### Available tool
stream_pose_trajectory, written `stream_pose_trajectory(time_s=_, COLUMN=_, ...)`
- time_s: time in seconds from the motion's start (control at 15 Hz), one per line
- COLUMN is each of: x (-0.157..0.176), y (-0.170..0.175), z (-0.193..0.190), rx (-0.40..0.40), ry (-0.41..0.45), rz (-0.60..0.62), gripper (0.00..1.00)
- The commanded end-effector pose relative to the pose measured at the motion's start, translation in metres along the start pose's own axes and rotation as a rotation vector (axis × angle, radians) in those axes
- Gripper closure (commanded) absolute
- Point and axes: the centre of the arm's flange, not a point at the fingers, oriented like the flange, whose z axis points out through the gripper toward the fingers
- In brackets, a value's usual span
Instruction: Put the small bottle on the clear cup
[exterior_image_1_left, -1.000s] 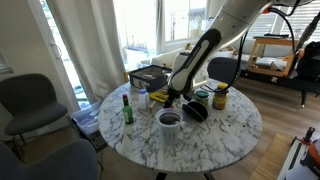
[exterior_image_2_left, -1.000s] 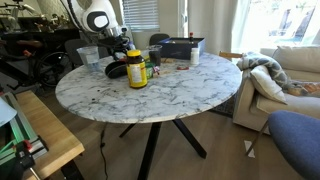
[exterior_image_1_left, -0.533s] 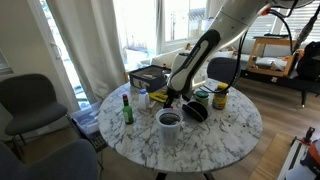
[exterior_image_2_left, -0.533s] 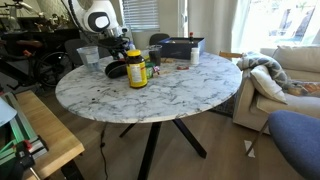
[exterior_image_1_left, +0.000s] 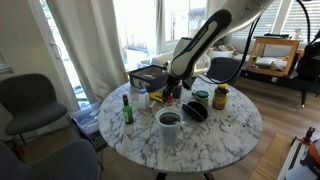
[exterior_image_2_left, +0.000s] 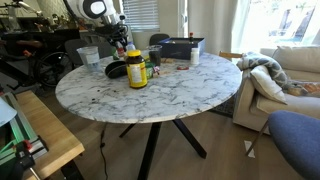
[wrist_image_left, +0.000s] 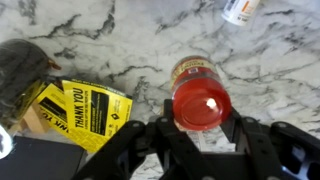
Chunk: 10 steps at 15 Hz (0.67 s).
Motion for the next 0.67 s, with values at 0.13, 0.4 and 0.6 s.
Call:
stream_pose_trajectory(time_s=0.13, x=0.001, y=0.017, z=-0.031, rx=-0.004, ry=0.014, rz=0.02, gripper=0.52)
stream_pose_trajectory(time_s=0.4, x=0.002, y=0.034, z=-0.041, rx=-0.066, ry=0.012, rz=0.034, gripper=0.77)
stream_pose_trajectory(time_s=0.6, x=0.0, y=0.086, z=-0.089, rx=-0.191, ry=0.028, rz=0.095, gripper=0.77)
